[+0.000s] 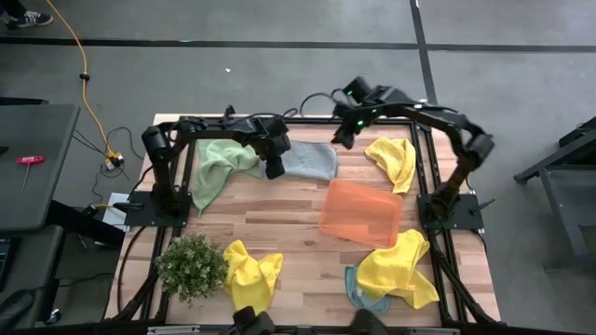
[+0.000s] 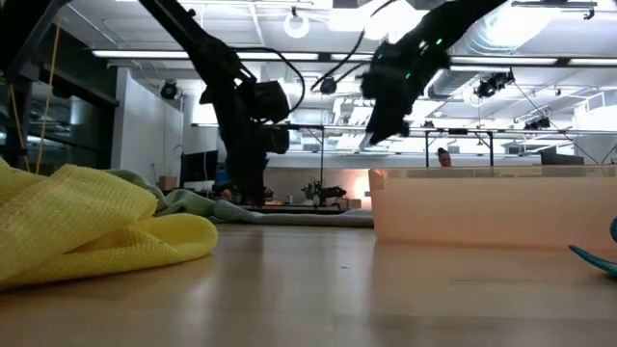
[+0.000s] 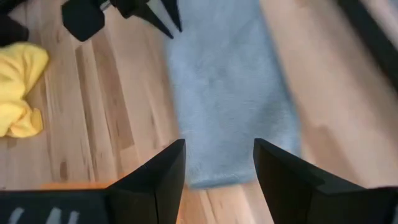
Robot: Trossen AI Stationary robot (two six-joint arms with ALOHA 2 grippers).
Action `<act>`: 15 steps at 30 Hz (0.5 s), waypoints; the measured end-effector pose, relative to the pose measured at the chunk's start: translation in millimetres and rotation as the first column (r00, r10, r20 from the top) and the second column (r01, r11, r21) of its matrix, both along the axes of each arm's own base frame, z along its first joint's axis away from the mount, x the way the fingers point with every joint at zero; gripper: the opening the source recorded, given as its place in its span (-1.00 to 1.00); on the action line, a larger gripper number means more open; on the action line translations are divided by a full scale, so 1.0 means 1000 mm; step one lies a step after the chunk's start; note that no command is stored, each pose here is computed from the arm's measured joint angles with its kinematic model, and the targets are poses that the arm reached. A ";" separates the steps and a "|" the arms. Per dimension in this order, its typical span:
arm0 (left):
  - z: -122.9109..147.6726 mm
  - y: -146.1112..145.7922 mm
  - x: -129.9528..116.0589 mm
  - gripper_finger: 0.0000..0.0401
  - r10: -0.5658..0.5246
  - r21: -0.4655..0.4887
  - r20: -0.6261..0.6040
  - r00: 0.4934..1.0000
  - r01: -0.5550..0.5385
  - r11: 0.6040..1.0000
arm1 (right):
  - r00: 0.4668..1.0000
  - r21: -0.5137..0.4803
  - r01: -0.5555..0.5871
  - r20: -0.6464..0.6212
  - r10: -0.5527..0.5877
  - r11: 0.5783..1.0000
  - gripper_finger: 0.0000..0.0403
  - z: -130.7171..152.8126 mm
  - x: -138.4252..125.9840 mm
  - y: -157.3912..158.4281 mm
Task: Fold microfiber towels
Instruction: Fold the gray microfiber towel
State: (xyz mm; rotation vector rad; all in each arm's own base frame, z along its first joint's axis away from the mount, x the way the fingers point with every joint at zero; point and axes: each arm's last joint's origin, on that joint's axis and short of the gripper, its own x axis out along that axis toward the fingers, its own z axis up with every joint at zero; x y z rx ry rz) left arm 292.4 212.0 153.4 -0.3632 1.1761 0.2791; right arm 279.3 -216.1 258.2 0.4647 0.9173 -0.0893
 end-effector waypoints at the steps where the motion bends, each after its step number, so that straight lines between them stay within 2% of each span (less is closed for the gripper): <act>1: -0.003 -0.001 0.002 -0.72 -0.005 -0.004 -0.005 1.000 0.005 1.000 | 1.000 0.016 -0.015 -0.013 0.015 1.000 -0.10 -0.009 0.007 0.001; 6: -0.018 -0.008 0.008 -0.72 0.006 -0.047 -0.047 0.999 -0.008 0.999 | 0.998 0.082 -0.019 -0.063 0.024 0.996 -0.10 -0.050 0.035 0.002; 10: -0.020 -0.012 0.011 -0.72 0.020 -0.056 -0.050 0.999 -0.023 0.998 | 0.989 0.092 0.075 -0.136 -0.062 0.993 -0.10 -0.077 0.048 0.001; 15: -0.019 -0.012 0.011 -0.72 0.066 -0.072 -0.051 0.997 -0.069 0.995 | 0.953 0.080 0.196 -0.249 -0.171 0.977 -0.10 -0.103 0.053 -0.001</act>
